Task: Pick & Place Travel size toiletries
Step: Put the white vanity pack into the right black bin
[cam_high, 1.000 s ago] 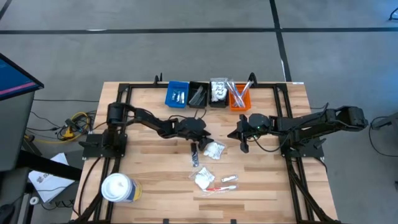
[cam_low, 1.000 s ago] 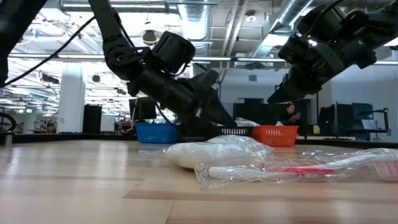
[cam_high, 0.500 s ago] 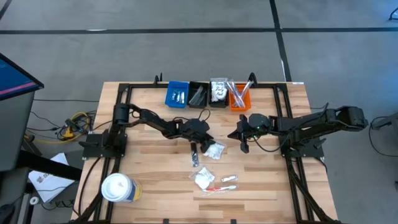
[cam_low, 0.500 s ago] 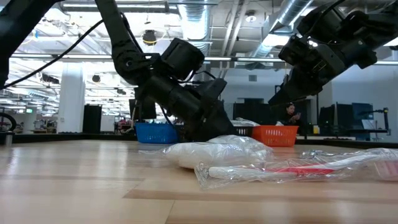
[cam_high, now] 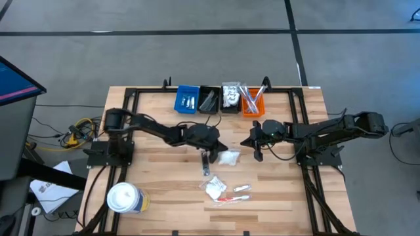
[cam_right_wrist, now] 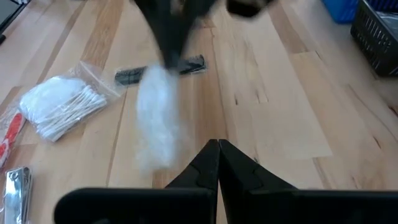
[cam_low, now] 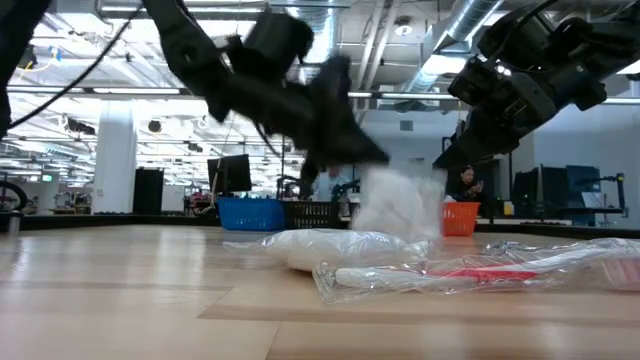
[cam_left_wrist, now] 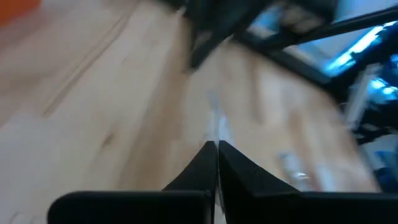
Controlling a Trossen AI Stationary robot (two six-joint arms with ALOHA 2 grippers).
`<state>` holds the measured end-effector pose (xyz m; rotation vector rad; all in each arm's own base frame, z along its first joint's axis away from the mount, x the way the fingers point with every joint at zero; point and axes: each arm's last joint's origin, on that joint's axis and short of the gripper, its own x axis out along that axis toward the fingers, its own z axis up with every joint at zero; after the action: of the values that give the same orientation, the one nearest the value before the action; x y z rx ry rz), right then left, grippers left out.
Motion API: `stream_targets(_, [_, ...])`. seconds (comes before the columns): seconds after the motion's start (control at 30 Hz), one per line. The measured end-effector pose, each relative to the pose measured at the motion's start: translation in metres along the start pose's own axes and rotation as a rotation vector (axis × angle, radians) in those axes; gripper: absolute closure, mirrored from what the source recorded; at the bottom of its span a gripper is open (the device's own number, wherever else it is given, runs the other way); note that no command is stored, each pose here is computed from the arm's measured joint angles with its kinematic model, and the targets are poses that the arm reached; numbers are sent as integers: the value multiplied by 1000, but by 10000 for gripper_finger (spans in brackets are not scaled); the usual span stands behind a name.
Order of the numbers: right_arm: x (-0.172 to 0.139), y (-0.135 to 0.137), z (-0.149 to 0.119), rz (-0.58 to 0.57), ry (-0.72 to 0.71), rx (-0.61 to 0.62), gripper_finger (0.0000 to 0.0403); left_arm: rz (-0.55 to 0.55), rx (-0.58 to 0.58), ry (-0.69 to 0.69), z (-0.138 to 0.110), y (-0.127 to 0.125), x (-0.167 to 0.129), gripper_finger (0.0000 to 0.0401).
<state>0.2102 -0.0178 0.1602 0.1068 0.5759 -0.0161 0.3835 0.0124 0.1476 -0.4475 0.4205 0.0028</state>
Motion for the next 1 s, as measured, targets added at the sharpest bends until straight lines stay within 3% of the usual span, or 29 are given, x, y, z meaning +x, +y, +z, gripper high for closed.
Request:
stream_targets(0.4, [3,0,-1,7,5,-11,402,-168,193,-137,22,-69,-53,400])
stream_targets(0.67, [8,15,2,72,-49,-104,402,-280,166,-131,25,-79,-61,400])
stream_targets(1.0, [-13,52,36,316,-204,-182,402,-412,141,-95,24,-86,-63,400])
